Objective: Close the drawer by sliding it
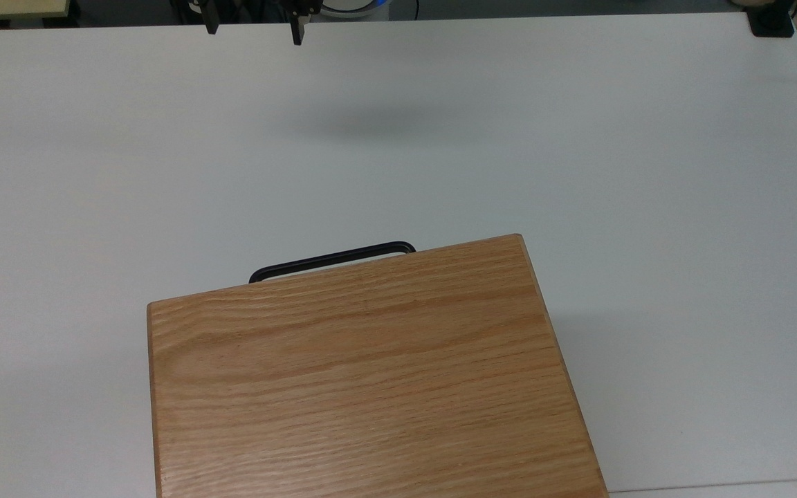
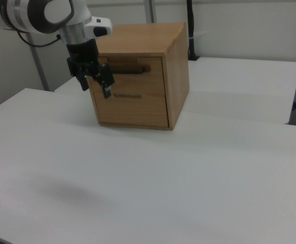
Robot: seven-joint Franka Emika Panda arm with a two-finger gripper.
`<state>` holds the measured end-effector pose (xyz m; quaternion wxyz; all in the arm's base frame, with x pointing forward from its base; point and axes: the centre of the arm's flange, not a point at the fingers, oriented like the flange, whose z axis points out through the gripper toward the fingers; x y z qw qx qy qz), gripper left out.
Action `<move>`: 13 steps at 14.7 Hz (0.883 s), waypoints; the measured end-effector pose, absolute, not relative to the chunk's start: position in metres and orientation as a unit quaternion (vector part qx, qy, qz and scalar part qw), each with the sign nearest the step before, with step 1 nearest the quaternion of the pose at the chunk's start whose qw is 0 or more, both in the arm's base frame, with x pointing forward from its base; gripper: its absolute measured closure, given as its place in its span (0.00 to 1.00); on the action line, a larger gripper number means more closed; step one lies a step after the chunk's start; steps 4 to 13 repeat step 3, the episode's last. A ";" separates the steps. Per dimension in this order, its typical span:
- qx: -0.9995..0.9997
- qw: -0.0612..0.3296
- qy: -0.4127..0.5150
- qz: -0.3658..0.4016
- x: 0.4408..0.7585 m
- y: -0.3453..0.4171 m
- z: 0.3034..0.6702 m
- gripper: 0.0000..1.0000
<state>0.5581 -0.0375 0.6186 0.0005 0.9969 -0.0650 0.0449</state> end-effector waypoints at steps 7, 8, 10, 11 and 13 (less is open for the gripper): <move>0.997 0.001 -0.068 0.043 0.558 -0.041 0.617 0.00; 0.997 0.001 -0.068 0.043 0.558 -0.041 0.617 0.00; 0.997 0.001 -0.068 0.043 0.558 -0.041 0.617 0.00; 0.997 0.001 -0.068 0.043 0.558 -0.041 0.617 0.00; 0.997 0.001 -0.068 0.043 0.558 -0.041 0.617 0.00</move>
